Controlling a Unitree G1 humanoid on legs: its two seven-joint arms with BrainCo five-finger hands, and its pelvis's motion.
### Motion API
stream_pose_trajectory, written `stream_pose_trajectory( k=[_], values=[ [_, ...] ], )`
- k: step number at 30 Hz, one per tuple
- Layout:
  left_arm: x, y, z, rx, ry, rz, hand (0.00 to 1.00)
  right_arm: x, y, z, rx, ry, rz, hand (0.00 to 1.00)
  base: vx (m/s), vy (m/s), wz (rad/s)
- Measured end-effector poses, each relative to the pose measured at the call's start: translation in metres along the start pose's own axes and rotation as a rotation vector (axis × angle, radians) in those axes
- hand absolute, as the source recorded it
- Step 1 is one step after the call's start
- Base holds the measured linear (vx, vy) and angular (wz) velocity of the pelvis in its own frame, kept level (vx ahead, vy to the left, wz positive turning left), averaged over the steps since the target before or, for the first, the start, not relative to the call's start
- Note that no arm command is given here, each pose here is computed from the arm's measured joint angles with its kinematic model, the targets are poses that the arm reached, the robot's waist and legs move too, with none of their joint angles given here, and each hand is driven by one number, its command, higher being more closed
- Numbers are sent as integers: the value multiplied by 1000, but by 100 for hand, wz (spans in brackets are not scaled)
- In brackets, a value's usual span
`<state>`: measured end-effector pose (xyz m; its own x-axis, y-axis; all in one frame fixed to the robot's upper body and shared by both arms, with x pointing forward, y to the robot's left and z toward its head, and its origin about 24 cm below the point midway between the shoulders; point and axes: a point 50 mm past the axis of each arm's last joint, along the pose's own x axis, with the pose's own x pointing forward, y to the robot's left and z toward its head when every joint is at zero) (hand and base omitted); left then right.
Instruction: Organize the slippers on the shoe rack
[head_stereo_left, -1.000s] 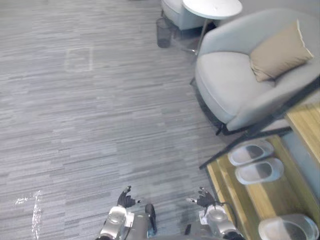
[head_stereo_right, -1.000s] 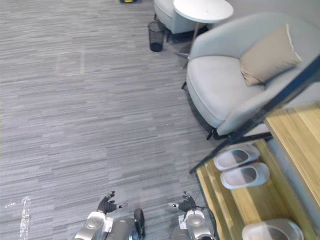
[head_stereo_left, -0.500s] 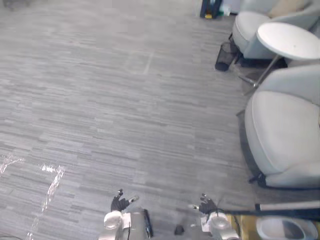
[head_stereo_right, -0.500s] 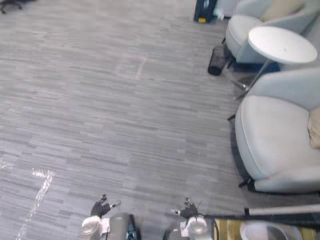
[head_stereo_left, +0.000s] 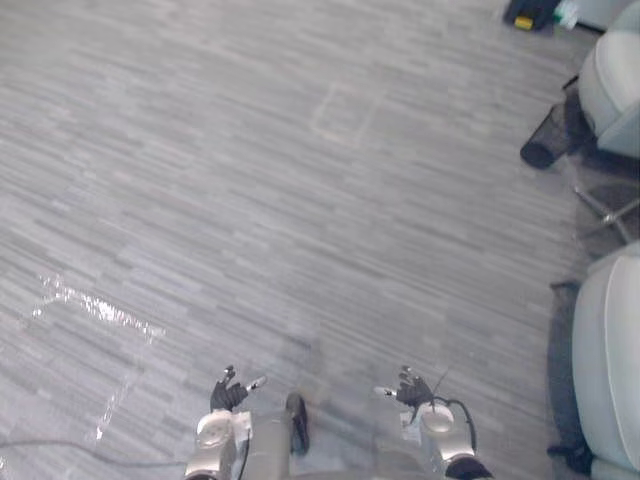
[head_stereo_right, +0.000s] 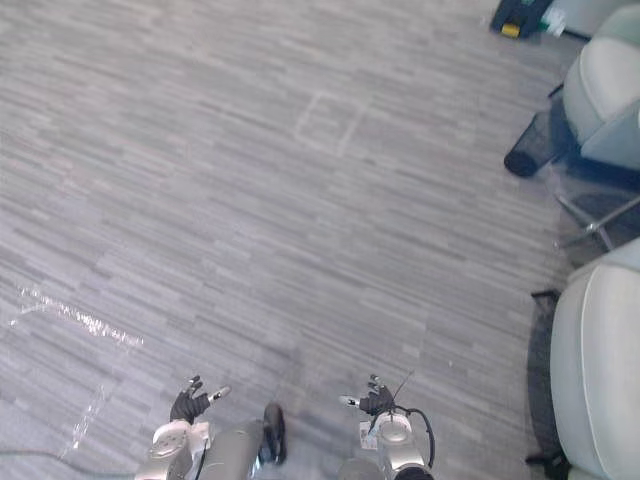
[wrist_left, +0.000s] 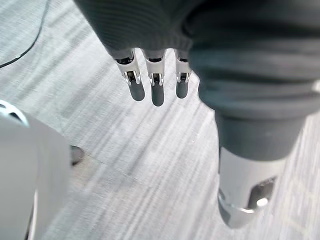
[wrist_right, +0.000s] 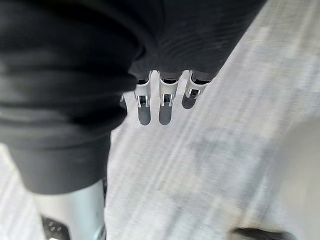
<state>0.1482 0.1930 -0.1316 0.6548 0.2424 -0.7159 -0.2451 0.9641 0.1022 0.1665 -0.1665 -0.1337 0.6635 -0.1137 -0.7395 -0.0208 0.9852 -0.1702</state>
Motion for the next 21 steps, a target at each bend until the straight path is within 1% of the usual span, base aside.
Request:
stream_pose_trajectory(
  k=[5,8,9,12,13,14,15,17,21],
  values=[
    [5,-5,11,4,-22,-12,0,2,-4,7,-7,-29,-10,0,563,-196,51],
    [7,-16,14,-2,-20,-39,0,5,-9,11,-7,-25,-23,0,722,-244,10],
    [7,-22,14,-16,-19,-49,0,5,-13,14,20,-40,-39,0,637,-278,18],
    [0,-24,0,-67,12,-29,0,0,-13,11,15,-55,-38,0,600,-315,25],
    [-2,-21,0,-105,4,-11,0,-1,-11,8,18,-44,-32,0,583,-175,-18],
    [-2,-19,1,-113,0,-3,0,-2,-8,6,23,-34,-27,0,598,-151,-30],
    [-2,-14,2,-127,-10,17,0,-3,1,3,35,-20,-6,0,601,-116,-36],
    [-6,-5,-4,-121,-3,35,0,-7,13,-4,37,0,25,0,647,-94,-61],
    [-4,-4,5,-136,-36,36,0,-2,13,1,26,5,29,0,545,45,-60]
  ],
)
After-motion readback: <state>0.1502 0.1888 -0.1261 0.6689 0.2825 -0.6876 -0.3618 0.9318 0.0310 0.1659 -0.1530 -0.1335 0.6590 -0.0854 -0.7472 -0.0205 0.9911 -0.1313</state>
